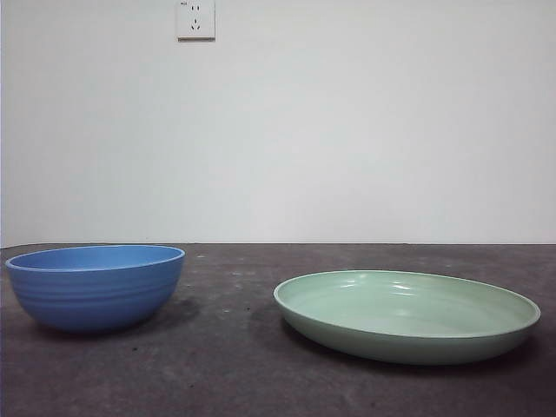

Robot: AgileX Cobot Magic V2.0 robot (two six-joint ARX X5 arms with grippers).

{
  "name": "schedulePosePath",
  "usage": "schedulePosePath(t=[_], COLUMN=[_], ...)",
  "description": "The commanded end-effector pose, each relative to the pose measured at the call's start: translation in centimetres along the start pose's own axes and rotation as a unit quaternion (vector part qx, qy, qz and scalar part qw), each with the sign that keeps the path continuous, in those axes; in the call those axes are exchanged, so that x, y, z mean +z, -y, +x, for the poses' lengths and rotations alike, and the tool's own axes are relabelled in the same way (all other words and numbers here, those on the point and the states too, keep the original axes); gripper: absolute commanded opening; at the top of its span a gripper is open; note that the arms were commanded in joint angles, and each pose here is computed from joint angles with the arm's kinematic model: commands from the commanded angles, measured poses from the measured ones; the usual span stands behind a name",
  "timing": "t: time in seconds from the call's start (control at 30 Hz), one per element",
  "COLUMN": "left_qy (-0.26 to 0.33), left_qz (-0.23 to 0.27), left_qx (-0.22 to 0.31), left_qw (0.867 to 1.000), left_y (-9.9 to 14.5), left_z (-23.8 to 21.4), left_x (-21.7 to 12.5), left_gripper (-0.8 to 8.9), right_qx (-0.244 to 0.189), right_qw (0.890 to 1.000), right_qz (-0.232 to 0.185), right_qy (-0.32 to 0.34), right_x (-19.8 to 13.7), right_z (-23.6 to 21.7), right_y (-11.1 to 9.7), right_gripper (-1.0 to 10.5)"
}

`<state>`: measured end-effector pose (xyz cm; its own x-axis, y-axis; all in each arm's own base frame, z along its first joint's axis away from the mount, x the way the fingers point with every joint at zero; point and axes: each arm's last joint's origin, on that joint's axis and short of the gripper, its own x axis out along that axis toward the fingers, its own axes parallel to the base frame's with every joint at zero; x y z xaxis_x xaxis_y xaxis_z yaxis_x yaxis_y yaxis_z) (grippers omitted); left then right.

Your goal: Pick up the blue bowl, put it on the green plate, put it on desk

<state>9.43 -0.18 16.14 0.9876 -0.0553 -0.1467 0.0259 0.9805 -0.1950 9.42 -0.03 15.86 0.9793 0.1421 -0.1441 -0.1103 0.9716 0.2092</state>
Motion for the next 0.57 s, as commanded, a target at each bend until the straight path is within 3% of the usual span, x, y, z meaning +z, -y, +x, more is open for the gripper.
schedulePosePath(t=[0.03,0.27,0.57], left_qy=[0.039,0.064,0.001], left_qz=[-0.073,-0.094,-0.066], left_qx=[-0.022,-0.060,-0.152], left_qw=[0.996,0.992,0.986], left_y=[0.6,2.0,4.1], left_z=[-0.7,-1.8,-1.9], left_x=[2.3,6.8,13.5], left_gripper=[0.09,0.09,0.09], right_qx=[0.009,0.034,0.106], right_qw=[0.998,0.993,0.989], right_qz=[0.060,0.104,0.070], right_qy=[0.031,0.049,-0.075], right_x=[1.8,6.4,12.7], right_z=[-0.6,-2.0,-3.5], right_y=[-0.5,-1.9,-4.1], right_gripper=[0.1,0.1,0.1])
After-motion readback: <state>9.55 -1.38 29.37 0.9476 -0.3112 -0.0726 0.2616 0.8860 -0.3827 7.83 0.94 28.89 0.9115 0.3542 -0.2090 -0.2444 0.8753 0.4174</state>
